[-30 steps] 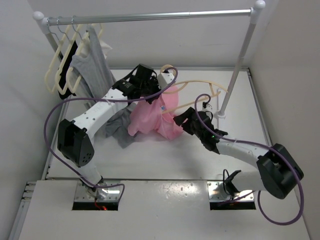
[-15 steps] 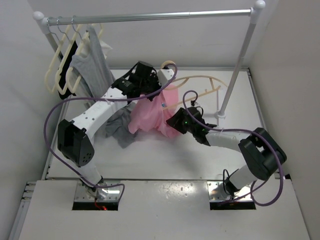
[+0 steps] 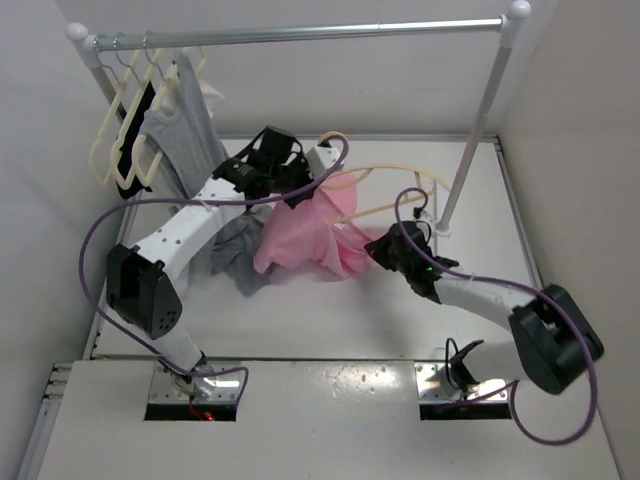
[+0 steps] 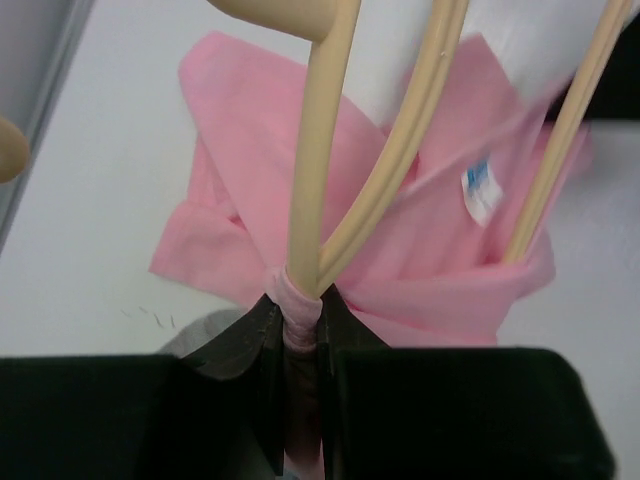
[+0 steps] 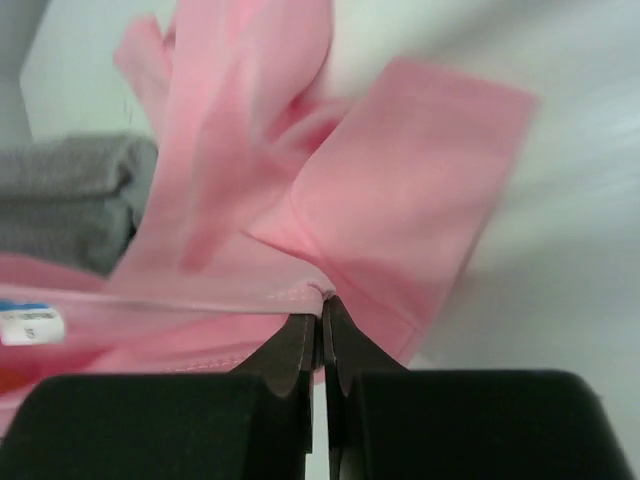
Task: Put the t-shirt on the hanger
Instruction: Place tshirt on hanger
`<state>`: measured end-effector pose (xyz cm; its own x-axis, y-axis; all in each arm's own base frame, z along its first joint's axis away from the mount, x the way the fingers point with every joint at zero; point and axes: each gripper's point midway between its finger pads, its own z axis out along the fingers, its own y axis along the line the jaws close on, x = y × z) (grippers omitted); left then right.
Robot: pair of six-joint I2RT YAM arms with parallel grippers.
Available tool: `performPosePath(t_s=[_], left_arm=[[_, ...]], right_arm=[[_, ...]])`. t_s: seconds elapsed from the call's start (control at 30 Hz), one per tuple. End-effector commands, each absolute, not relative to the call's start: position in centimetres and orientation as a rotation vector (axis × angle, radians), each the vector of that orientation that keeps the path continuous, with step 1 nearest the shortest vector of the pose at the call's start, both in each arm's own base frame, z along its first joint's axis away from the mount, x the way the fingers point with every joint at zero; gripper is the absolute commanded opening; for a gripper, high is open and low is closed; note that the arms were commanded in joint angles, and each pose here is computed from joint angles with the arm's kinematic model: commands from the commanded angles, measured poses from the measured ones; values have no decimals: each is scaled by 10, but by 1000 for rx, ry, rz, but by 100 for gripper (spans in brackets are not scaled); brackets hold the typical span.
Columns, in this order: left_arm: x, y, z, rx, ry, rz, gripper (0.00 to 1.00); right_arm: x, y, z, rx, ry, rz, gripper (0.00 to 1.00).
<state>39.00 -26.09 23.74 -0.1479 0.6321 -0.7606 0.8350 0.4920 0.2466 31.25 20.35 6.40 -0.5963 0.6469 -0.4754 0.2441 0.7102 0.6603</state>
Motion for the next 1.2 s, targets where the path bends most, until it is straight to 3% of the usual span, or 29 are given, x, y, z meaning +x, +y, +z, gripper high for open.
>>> performPosePath(t_s=[0.0, 0.17, 0.37, 0.57, 0.87, 1.17], left_arm=[[374, -226, 263, 1289, 1757, -279, 0], [363, -195, 245, 1430, 1684, -170, 0], [337, -187, 232, 1530, 1612, -218, 0], [364, -146, 207, 1415, 1777, 88, 0], [379, -120, 184, 1486, 1779, 312, 0], [369, -111, 165, 1698, 1666, 394, 0]], right_arm=[[305, 134, 64, 812, 2099, 407, 0], [293, 81, 81, 890, 1994, 271, 0], [287, 42, 90, 874, 2011, 71, 0], [281, 17, 122, 876, 1932, 17, 0], [284, 2, 165, 755, 1919, -61, 0], [284, -13, 169, 589, 2029, -229, 0]])
